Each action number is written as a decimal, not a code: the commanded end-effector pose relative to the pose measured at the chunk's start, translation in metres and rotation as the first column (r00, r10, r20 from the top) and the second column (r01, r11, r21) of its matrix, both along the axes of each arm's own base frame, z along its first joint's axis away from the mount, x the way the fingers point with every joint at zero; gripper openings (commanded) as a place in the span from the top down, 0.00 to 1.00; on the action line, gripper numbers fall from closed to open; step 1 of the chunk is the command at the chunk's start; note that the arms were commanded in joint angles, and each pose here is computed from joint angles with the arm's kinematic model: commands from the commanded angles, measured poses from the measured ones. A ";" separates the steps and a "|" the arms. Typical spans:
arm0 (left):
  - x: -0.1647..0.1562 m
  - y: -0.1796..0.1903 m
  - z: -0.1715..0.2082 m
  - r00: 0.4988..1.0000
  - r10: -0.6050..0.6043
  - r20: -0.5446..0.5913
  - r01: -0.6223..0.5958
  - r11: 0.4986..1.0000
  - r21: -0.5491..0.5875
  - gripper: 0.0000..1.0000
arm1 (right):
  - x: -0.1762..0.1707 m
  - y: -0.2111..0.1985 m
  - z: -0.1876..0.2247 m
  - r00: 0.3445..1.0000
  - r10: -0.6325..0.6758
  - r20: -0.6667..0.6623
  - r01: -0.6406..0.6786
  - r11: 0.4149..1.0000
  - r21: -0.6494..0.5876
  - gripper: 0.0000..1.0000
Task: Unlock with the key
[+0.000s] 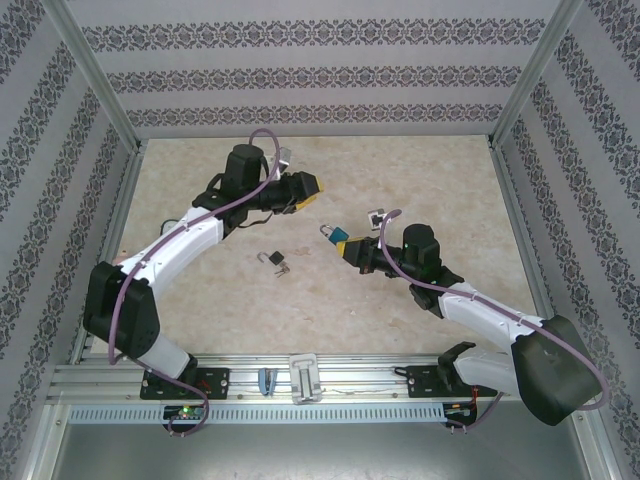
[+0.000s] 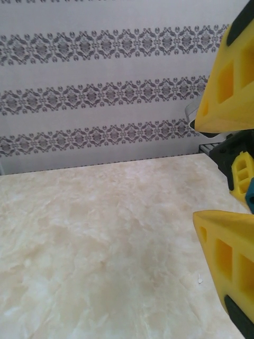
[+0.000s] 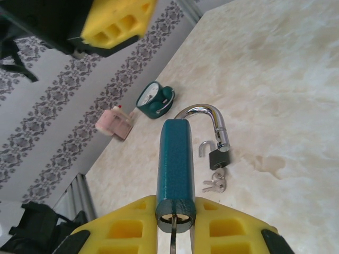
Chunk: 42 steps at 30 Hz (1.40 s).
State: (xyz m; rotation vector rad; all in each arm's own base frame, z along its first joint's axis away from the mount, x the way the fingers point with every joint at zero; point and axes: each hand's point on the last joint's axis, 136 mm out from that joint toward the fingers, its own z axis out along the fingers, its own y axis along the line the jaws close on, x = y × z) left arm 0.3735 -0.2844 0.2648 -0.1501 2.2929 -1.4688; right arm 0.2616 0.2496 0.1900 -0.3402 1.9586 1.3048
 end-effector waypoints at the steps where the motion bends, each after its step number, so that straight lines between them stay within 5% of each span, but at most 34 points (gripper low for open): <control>1: -0.010 -0.018 -0.003 0.995 -0.100 0.014 0.100 0.995 0.003 0.59 | -0.006 0.007 0.042 0.992 0.065 0.110 -0.074 0.994 0.081 1.00; 23: -0.040 -0.030 -0.046 0.980 -0.167 -0.106 0.172 0.984 0.040 0.63 | 0.021 -0.020 0.048 0.992 -0.087 0.094 0.074 0.988 0.134 1.00; 33: -0.009 0.044 -0.051 0.978 0.195 -0.070 -0.190 0.979 0.075 0.59 | 0.036 -0.018 0.011 0.992 -0.119 -0.033 0.122 0.987 0.109 1.00; 42: -0.024 0.053 -0.067 0.967 0.234 -0.105 -0.231 0.972 0.043 0.58 | 0.069 -0.001 -0.033 0.976 -0.142 -0.162 0.160 0.981 0.105 1.00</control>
